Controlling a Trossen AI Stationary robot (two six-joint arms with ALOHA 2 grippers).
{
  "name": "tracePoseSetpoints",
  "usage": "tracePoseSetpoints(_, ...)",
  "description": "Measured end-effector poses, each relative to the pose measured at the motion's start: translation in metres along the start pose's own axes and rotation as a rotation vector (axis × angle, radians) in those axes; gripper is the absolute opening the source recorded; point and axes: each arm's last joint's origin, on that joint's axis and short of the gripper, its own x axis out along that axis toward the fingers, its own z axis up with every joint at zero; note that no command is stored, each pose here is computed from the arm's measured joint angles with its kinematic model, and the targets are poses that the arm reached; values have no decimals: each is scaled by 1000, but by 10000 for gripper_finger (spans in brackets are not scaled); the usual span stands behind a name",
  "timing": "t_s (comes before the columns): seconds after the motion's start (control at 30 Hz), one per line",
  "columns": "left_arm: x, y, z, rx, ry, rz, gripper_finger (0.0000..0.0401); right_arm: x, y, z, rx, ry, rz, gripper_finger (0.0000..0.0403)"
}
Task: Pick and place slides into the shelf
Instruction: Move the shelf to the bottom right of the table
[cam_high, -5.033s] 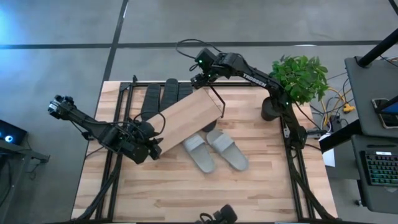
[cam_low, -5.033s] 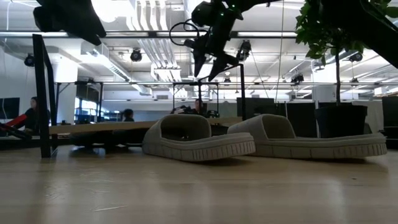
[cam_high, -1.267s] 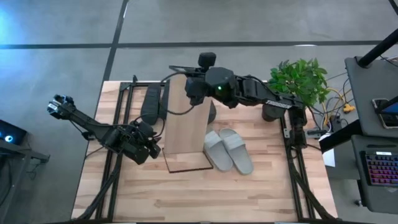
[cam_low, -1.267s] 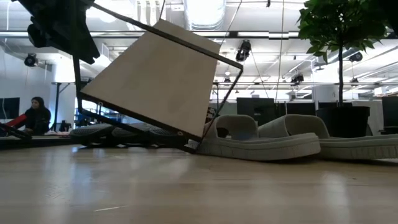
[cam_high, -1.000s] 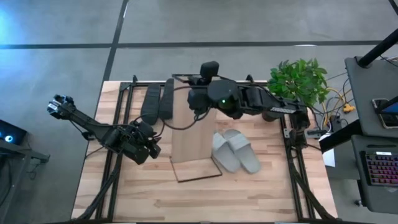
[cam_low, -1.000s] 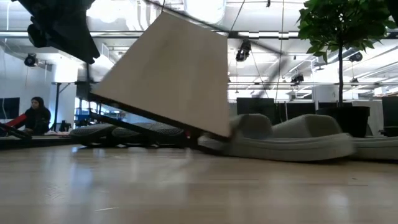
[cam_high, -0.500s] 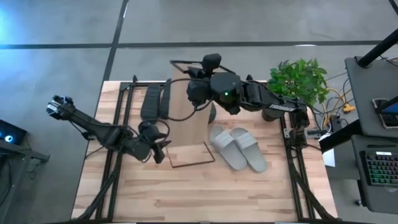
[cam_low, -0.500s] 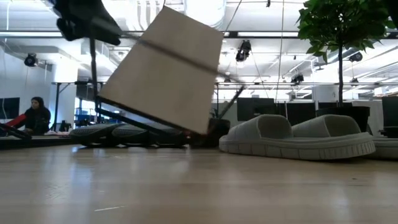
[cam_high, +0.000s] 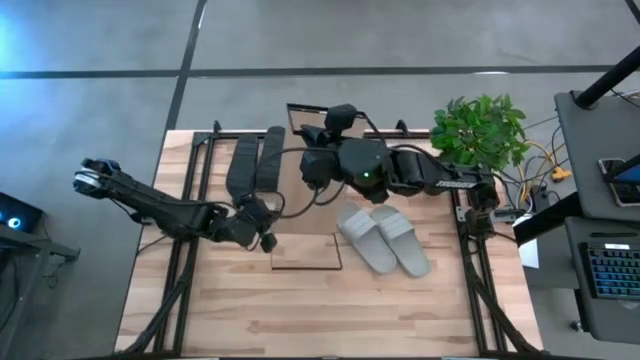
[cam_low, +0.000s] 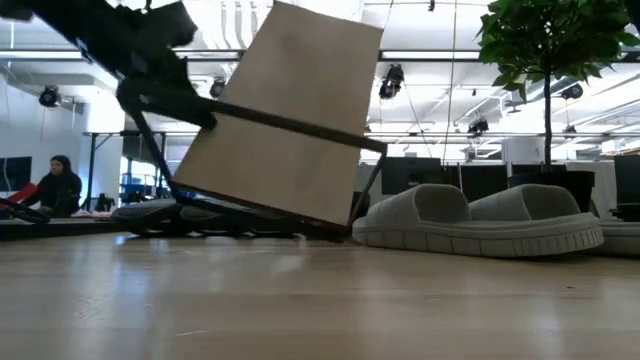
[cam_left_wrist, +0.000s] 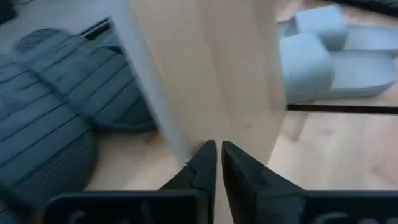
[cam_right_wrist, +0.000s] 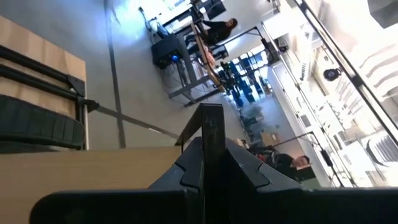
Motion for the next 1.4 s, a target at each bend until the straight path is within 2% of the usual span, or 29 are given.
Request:
tracePoseSetpoints(0.13,6,-5,6,-34,-67,-111,18,-5,2,3,12,2,-7,29)
tracePoseSetpoints(0.53,35,-12,-2,-51,-62,-86,18,-22,12,13,23,-63,53,29)
tracePoseSetpoints(0.67,47,-17,-4,-62,-71,-81,18,-30,18,15,73,-59,83,32)
tracePoseSetpoints(1.07,70,-23,-19,-28,-16,-49,19,-53,40,4,208,55,247,112)
tracePoseSetpoints(1.27,80,-25,-28,-14,4,-33,19,-60,49,10,324,-3,409,109)
tracePoseSetpoints(1.4,86,-25,-34,-25,21,-15,19,-64,52,11,363,-9,457,98)
